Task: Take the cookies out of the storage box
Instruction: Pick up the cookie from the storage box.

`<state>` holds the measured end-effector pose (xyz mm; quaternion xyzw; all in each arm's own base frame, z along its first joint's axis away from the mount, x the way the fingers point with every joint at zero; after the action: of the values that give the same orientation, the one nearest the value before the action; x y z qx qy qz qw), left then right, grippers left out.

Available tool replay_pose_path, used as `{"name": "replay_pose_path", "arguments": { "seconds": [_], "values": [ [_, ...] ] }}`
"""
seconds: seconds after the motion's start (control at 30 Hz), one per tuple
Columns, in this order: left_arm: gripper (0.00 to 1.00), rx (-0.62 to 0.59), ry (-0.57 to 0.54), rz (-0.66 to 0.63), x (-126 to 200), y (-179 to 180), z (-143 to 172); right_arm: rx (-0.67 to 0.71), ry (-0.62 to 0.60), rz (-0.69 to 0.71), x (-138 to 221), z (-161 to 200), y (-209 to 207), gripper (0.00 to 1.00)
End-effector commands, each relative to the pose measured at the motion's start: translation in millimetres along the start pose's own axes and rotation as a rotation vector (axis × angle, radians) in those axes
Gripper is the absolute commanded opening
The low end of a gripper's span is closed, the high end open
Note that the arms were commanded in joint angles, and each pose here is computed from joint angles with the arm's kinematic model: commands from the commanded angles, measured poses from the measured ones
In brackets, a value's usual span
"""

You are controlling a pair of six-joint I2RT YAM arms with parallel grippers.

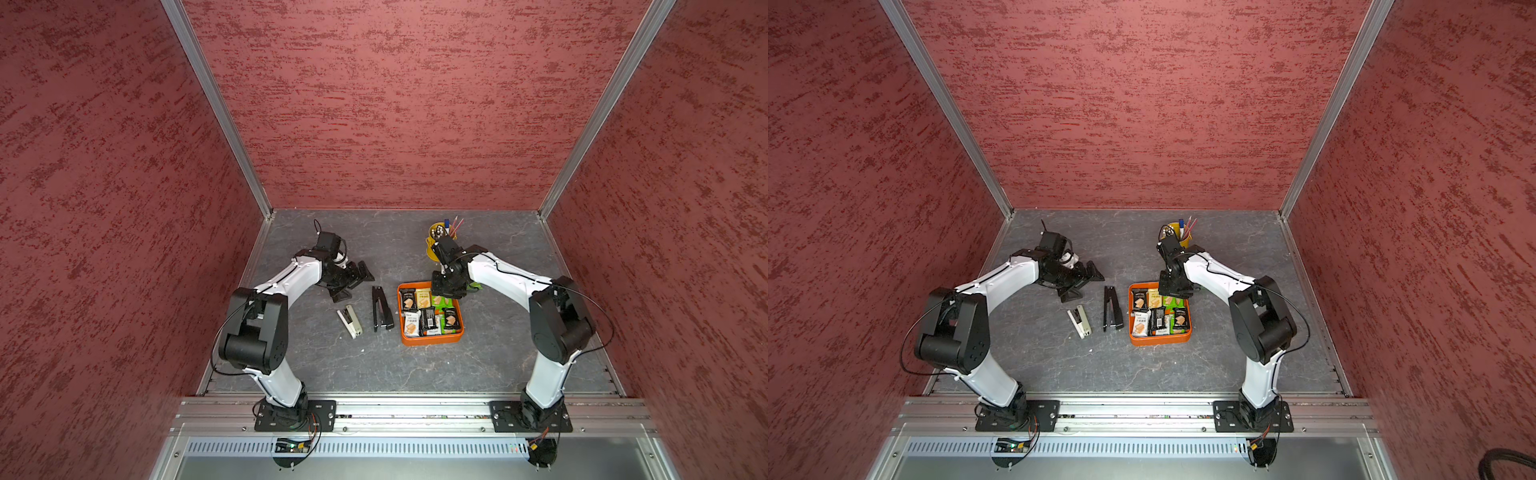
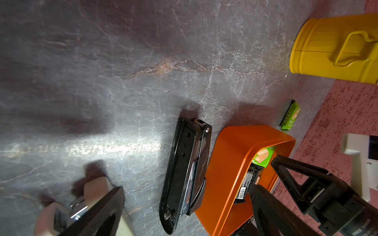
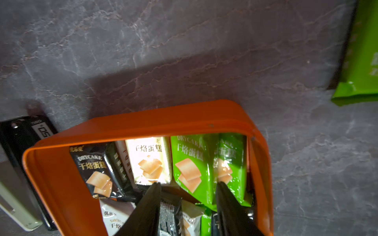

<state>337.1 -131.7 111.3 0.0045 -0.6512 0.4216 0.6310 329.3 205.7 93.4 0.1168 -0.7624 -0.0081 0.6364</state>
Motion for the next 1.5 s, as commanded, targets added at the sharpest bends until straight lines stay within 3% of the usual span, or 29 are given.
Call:
{"name": "replay_pose_path", "arguments": {
  "seconds": [0.0, 0.43, 0.7, 1.0, 1.47],
  "values": [
    [1.0, -0.025, -0.001, 0.027, 8, -4, 1, -0.002, -0.005, 0.041, -3, -3, -3, 0.48],
    [1.0, -0.023, -0.004, 0.031, 12, -4, -2, 0.004, 0.021, 0.028, -25, 0, -2, 0.49],
    [1.0, -0.025, -0.01, 0.031, 16, -4, -1, 0.011, -0.019, -0.051, -22, -5, 10, 0.49],
    [1.0, -0.027, -0.012, 0.031, 17, -2, 0, -0.007, -0.011, -0.054, -26, -1, 9, 0.32],
    [1.0, -0.032, 0.002, 0.044, 17, -4, 2, -0.017, -0.038, -0.068, 1, 5, 10, 0.18]
  ]
}}
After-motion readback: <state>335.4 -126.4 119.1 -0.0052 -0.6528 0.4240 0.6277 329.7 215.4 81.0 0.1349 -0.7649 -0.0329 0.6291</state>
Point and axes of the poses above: each gripper's point midway between its finger pads, its own x axis back along the fingers, its own y axis along the line the jaws close on, z = x × y, the point moved 3 cm from there along x, back along the fingers, and after that the axes turned 15 degrees about x, right-handed, at the moved point
